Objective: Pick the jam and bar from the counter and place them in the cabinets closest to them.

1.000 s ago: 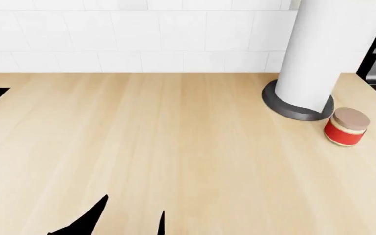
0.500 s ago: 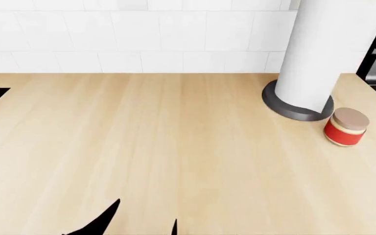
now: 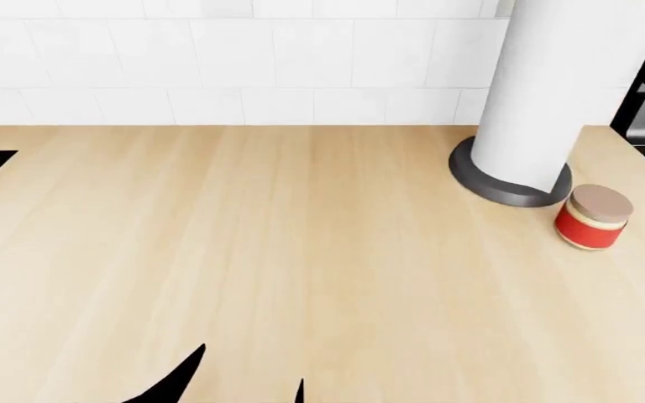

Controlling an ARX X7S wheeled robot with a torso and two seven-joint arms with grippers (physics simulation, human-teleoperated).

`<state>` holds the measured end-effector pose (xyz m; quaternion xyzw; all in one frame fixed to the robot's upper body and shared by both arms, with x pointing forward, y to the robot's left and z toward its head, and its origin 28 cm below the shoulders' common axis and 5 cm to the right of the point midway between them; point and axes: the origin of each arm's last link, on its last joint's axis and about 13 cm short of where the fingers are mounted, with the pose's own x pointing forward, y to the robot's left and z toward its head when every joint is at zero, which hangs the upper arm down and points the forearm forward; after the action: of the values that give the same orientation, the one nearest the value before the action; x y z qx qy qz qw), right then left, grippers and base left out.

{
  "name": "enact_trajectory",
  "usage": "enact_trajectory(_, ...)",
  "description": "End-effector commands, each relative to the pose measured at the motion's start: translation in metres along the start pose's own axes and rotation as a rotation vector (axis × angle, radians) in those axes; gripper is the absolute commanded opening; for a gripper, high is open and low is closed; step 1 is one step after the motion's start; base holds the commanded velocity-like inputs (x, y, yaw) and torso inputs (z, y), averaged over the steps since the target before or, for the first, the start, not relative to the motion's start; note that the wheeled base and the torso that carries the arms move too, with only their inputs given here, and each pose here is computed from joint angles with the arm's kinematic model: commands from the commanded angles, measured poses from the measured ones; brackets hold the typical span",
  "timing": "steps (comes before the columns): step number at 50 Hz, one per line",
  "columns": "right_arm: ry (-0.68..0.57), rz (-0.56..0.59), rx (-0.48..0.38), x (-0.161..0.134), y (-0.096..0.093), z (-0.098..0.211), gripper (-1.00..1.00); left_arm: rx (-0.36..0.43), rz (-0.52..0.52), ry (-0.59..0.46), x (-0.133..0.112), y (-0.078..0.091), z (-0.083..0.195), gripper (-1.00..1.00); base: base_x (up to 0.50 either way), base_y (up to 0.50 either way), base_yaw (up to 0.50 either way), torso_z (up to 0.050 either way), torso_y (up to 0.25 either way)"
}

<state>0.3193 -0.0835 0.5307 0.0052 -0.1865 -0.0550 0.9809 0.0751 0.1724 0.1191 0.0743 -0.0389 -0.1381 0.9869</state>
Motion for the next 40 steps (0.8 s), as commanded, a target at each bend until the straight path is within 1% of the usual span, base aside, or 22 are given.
enact_trajectory(1, 0.323, -0.008, 0.074, 0.006, -0.008, -0.073, 1.00, -0.007, -0.002, -0.002, 0.000, 0.000, -0.001, 1.00, 0.00, 0.00, 0.00, 0.000, 0.000)
enact_trajectory(8, 0.328, 0.039, 0.092, -0.007, -0.004, -0.061, 1.00, -0.008, -0.001, -0.005, -0.002, 0.000, -0.001, 1.00, 0.00, 0.00, 0.00, 0.000, 0.000)
enact_trajectory(14, 0.335, 0.064, 0.066, -0.020, 0.001, -0.056, 1.00, -0.009, -0.003, -0.009, -0.003, 0.000, 0.000, 1.00, 0.00, 0.00, 0.00, 0.000, 0.000)
enact_trajectory(23, 0.363, 0.091, 0.041, -0.026, 0.005, -0.059, 1.00, -0.008, -0.003, -0.015, -0.004, 0.000, 0.002, 1.00, 0.00, 0.00, 0.00, 0.000, 0.000)
enact_trajectory(28, 0.329, 0.145, 0.018, -0.036, 0.009, -0.052, 1.00, -0.010, -0.002, -0.017, -0.004, 0.000, 0.002, 1.00, 0.00, 0.00, 0.00, 0.000, 0.000)
enact_trajectory(40, 0.283, 0.161, -0.019, -0.055, 0.014, -0.042, 1.00, -0.014, 0.000, -0.022, -0.006, -0.001, 0.002, 1.00, 0.00, 0.00, 0.00, 0.000, 0.000)
